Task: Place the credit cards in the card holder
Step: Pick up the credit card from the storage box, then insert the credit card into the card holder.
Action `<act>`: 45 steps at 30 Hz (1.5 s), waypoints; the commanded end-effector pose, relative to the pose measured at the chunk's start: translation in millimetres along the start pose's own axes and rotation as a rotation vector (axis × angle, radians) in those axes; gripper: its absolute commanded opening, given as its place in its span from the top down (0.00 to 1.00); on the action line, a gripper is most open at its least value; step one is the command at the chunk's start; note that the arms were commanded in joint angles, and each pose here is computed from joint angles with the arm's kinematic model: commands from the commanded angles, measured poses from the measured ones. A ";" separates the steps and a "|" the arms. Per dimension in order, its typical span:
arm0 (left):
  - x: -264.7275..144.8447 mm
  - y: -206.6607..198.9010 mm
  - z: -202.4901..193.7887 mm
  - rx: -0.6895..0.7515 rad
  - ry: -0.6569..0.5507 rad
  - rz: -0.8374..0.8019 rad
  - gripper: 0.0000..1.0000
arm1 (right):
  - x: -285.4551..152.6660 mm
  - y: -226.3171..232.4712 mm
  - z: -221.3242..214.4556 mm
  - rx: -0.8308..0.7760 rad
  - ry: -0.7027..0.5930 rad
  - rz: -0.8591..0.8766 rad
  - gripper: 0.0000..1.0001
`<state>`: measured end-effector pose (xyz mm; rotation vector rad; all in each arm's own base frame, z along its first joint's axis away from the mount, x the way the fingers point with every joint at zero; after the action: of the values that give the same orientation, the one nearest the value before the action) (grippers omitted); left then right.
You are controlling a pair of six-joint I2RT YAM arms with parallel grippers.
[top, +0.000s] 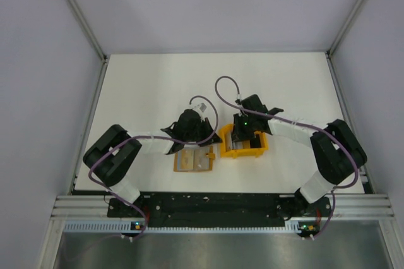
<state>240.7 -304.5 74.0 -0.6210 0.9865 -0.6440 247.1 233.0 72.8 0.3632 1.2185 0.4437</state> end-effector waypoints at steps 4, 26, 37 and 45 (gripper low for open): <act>4.0 -5.1 2.3 0.017 0.000 -0.020 1.00 | -2.2 10.4 7.9 -0.036 -0.049 0.002 0.92; -50.4 -38.4 38.8 0.184 -0.172 0.003 0.45 | -100.7 25.5 45.4 -0.110 -0.356 -0.053 1.00; -132.6 63.4 28.4 0.039 -0.354 0.457 0.07 | -85.1 102.4 17.2 -0.148 -0.274 0.271 1.00; -149.6 111.1 -11.0 -0.096 -0.340 0.437 0.06 | -18.7 142.9 -21.4 -0.165 -0.107 0.320 1.00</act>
<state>205.3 -123.7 78.8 -0.5039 0.7759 -0.0795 202.5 309.7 145.3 0.3714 1.0228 0.7164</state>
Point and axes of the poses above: each gripper's point midway between its finger pads, its own x axis out along the fingers, its own y axis along the line the jaws close on, z = x × y, the point moved 3 cm from there along -x, back along the fingers, and after that the axes turned 4 degrees about x, right-handed, at the moved point
